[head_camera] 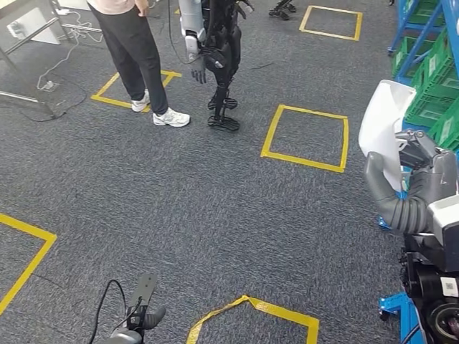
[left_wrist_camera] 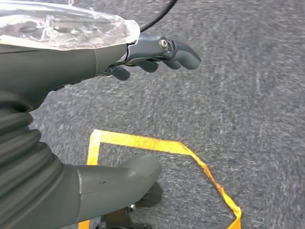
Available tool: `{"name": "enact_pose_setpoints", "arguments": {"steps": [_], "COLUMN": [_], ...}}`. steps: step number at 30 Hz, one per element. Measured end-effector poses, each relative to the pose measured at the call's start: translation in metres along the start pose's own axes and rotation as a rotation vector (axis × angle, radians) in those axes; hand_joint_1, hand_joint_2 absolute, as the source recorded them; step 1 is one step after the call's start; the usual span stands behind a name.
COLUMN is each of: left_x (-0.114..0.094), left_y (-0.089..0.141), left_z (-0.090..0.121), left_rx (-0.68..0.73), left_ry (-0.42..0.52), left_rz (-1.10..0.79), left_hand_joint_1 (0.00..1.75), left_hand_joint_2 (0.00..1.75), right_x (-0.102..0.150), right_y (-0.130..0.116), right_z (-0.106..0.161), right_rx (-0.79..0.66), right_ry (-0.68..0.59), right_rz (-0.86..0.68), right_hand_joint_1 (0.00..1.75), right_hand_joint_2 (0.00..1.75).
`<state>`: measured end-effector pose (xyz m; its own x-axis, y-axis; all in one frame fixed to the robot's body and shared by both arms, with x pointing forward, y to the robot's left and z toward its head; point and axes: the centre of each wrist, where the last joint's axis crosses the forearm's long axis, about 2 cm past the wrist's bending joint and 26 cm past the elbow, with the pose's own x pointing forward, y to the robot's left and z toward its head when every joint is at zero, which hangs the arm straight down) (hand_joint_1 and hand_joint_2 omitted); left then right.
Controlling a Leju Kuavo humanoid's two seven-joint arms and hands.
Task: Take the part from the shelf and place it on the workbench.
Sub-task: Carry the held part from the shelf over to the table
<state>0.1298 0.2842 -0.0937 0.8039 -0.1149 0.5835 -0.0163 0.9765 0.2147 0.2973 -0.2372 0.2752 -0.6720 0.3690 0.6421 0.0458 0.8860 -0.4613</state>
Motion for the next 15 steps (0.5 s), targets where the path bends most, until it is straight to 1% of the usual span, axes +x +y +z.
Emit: {"name": "enact_pose_setpoints", "arguments": {"steps": [5, 15], "left_x": [-0.0047, -0.0017], "left_y": [0.0018, 0.0043], "left_z": [0.0013, -0.0004], "left_rx": [0.003, 0.010], "left_ry": [0.009, 0.004], "left_rz": [-0.006, -0.010], "left_hand_joint_1": [0.00, 0.00], "left_hand_joint_2": [1.75, 1.75], "right_x": [-0.0013, -0.0035], "right_y": [-0.0005, -0.0013], "right_z": [0.0019, 0.0050], "right_rx": [0.000, 0.003], "right_ry": [0.000, 0.008], "right_rz": [-0.010, -0.011], "right_hand_joint_1": [1.75, 1.75], "right_hand_joint_2": [1.75, 1.75]}}
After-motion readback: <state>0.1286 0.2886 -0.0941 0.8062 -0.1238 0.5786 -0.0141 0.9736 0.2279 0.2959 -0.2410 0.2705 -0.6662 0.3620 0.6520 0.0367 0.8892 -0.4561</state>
